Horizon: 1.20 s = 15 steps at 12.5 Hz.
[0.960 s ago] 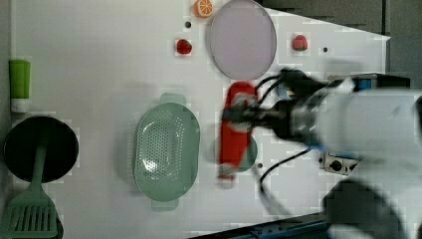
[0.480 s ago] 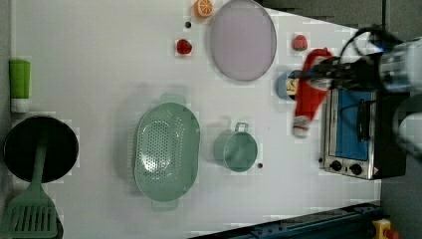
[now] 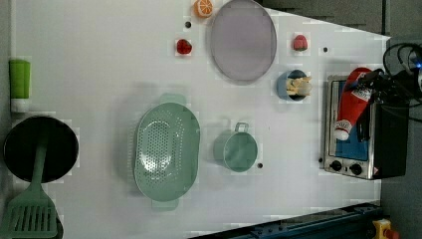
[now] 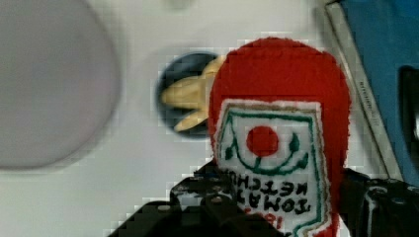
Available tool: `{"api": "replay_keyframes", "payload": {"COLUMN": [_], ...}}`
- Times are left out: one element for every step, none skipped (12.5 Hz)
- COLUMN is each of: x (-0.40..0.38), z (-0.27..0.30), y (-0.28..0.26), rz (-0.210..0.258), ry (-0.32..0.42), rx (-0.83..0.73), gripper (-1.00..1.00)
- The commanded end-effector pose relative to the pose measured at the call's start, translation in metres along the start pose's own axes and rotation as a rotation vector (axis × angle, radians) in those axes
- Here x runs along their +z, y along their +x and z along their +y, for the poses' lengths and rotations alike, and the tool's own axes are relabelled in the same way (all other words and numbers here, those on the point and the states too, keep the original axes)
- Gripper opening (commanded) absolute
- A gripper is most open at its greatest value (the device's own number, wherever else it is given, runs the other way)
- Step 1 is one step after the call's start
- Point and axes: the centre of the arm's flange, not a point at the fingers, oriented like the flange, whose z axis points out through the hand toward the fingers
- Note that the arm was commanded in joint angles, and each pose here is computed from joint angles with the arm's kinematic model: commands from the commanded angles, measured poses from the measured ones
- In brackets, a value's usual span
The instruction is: Pick ketchup from strainer and place it on the table
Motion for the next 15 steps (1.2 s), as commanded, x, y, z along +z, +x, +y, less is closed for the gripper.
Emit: {"api": "replay_keyframes", "payload": {"x": [0.020,0.037,0.055,0.070,0.083,0.096,0.110,0.123,0.136,0.149,0.161,0.173,0.183,0.186,0.185], "z": [-0.048,-0.048,-0.049,-0.051,-0.052,-0.054,-0.055,-0.055,-0.056,-0.057,-0.058,-0.060,-0.061,-0.061,-0.062], "y": [-0.028,-0.035,-0.043,-0.052,-0.060,-0.069,-0.078,-0.087,-0.094,-0.099,-0.102,-0.104,-0.105,-0.104,-0.103], "rz": [0.052,0.054,0.046,0.040,0.035,0.030,0.020,0.012,0.013,0.023,0.030,0.036,0.043,0.054,0.059], "ry": [0.023,0.027,0.028,0.029,0.031,0.033,0.033,0.034,0.041,0.052,0.064,0.074,0.084,0.091,0.093], "rx": [-0.142,-0.148,-0.157,-0.165,-0.173,-0.183,-0.191,-0.199,-0.204,-0.208,-0.211,-0.213,-0.212,-0.210,-0.211], "gripper": [0.19,0.19,0.19,0.19,0.19,0.19,0.19,0.19,0.19,0.19,0.19,0.26,0.46,0.68,0.89]}}
